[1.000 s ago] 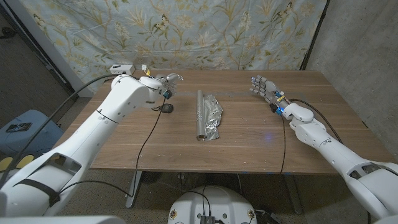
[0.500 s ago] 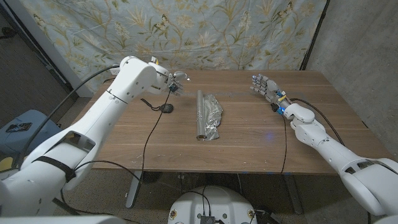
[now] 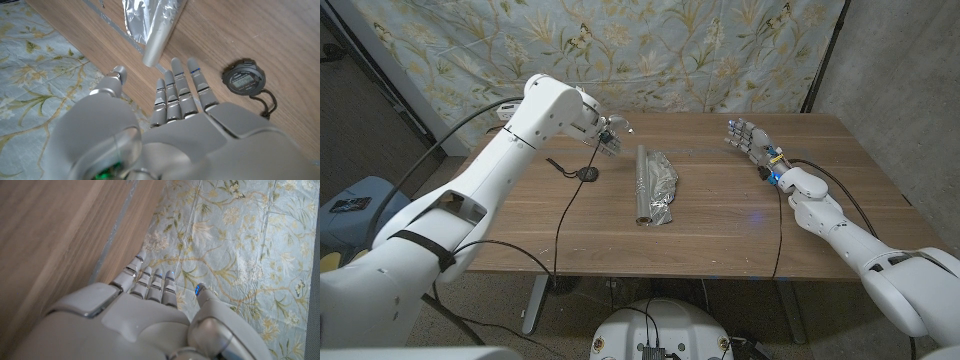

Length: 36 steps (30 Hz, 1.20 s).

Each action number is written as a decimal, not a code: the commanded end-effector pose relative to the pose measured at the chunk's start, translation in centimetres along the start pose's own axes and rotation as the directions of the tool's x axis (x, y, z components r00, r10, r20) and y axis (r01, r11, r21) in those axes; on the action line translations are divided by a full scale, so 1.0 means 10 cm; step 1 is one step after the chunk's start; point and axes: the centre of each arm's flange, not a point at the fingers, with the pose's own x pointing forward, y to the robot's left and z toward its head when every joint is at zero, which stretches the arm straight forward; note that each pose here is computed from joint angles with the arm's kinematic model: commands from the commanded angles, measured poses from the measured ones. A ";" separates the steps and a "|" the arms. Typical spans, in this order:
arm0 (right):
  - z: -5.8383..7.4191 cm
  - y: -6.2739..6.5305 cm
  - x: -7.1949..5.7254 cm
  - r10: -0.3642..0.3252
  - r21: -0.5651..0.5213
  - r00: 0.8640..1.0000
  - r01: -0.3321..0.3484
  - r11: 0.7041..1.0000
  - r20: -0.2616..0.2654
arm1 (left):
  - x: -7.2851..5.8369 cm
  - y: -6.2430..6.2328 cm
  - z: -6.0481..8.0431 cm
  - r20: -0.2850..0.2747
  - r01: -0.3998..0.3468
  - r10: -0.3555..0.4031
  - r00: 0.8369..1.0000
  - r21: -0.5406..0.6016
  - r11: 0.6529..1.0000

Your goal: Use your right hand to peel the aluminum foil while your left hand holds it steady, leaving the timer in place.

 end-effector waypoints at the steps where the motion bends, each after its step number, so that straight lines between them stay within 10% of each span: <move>1: -0.02 -0.06 0.03 0.000 0.000 1.000 0.000 1.000 0.012 | -0.05 0.02 0.02 -0.065 0.000 0.003 0.998 0.045 0.999; 36: -0.08 -0.21 0.10 -0.019 0.017 1.000 0.019 1.000 -0.008 | 0.25 -0.15 0.18 -0.235 0.047 -0.021 0.972 0.105 0.993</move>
